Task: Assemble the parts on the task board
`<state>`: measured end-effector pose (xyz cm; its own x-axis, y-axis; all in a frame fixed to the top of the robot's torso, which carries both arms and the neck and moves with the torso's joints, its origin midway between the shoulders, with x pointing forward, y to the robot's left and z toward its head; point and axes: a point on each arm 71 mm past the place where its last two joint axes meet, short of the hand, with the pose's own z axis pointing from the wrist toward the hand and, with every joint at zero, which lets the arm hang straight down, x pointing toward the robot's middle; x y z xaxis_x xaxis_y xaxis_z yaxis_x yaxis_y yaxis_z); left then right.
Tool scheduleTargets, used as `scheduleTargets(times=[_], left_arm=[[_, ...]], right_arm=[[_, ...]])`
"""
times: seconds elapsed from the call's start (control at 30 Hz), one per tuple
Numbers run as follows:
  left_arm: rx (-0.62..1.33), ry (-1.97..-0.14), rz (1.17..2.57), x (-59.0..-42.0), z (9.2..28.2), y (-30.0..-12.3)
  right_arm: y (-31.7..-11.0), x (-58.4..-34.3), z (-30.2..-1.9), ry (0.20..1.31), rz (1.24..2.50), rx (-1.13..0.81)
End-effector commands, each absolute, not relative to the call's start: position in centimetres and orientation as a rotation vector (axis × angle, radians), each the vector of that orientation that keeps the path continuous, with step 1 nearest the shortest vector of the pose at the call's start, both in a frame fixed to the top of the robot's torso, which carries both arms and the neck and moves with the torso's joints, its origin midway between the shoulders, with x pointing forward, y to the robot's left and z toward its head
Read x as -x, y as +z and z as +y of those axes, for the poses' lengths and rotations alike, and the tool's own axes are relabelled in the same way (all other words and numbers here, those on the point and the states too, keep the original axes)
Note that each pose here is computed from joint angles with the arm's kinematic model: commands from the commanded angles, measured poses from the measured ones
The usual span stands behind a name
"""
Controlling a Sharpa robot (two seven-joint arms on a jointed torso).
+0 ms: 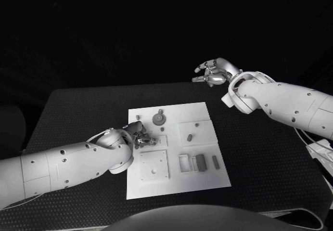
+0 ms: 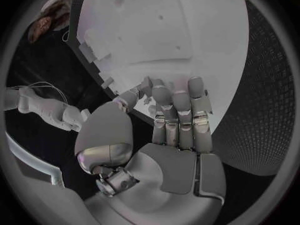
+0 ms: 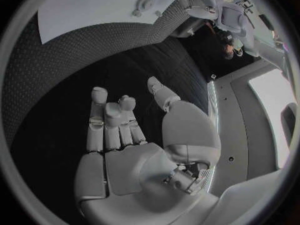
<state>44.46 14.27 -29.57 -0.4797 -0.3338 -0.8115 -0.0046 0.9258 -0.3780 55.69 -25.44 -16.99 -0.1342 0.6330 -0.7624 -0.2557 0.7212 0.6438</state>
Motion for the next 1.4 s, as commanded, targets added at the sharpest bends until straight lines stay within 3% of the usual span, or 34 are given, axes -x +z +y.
scheduleTargets(times=[0.03,1.4], left_arm=[[0.205,-0.385,2.085,-44.2,14.0,-29.9],[0.285,-0.457,2.025,-44.5,13.8,-28.9]], right_arm=[[-17.0,-55.7,-25.3,0.797,1.532,-0.314],[-17.0,-55.7,-25.4,0.796,1.533,-0.315]])
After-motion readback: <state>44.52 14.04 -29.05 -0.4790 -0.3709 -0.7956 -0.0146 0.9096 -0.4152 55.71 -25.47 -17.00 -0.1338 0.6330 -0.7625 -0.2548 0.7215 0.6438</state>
